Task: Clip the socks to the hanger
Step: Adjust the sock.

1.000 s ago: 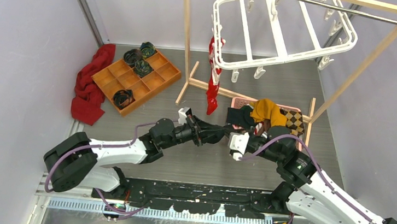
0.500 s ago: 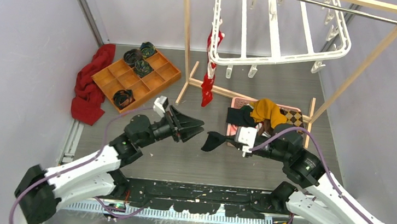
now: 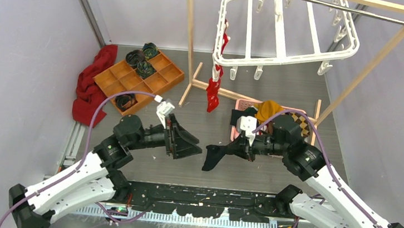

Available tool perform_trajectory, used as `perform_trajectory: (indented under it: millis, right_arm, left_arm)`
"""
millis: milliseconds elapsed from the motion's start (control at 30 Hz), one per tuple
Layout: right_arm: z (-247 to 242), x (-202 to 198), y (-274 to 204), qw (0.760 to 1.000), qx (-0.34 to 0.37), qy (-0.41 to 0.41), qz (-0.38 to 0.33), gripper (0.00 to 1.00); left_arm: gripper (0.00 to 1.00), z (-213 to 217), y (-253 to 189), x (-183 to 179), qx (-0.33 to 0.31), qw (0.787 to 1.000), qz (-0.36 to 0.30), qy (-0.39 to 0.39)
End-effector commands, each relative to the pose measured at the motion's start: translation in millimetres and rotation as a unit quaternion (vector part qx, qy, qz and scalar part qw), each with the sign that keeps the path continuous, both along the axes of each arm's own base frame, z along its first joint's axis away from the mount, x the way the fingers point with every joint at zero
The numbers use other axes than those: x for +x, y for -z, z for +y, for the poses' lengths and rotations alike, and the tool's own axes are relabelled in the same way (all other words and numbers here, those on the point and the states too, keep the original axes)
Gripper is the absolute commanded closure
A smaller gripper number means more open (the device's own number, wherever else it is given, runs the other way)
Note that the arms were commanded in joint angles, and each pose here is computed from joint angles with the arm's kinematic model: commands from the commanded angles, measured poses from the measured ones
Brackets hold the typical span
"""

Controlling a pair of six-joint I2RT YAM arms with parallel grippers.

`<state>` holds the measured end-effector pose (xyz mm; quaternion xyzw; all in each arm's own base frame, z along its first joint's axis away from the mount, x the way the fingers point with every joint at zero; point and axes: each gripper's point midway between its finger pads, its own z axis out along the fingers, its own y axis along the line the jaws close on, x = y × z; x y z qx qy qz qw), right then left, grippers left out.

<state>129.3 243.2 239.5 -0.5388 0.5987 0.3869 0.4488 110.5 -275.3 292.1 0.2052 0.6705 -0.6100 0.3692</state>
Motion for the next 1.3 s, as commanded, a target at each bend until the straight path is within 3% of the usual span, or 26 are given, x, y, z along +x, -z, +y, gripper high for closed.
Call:
perform_trajectory:
  millis: [0,300,667,800,933,1033,1167,1267]
  right_arm:
    - [5,-9,-18,0.999,0.025,-0.021,0.020,0.95]
    - [9,-8,-17,0.998,0.027,-0.020,0.044,0.95]
    - [12,-4,-15,0.998,0.026,-0.013,0.054,0.95]
    - [12,-3,-15,0.998,0.027,-0.013,0.054,0.94]
    - [12,-3,-15,0.998,0.027,-0.013,0.055,0.94]
    - [12,-4,-16,0.998,0.027,-0.014,0.053,0.94]
    - [9,-2,-21,0.999,0.030,-0.004,0.040,0.73]
    - [2,2,-30,1.000,0.029,0.005,0.003,0.43]
  left_arm:
    - [0.39,-13,-18,-15,0.008,0.992,-0.104,0.064]
    - [0.39,-44,1,-16,0.062,0.981,-0.155,0.096]
    - [0.44,-55,19,-10,0.097,0.982,-0.126,0.098]
    - [0.56,-61,21,-8,0.101,0.983,-0.119,0.097]
    - [0.96,-63,22,-7,0.104,0.984,-0.108,0.094]
    - [1.00,-60,22,-1,0.106,0.988,-0.090,0.069]
    - [1.00,-47,18,13,0.093,0.995,-0.036,-0.009]
    - [1.00,-34,25,22,0.082,0.992,0.070,-0.067]
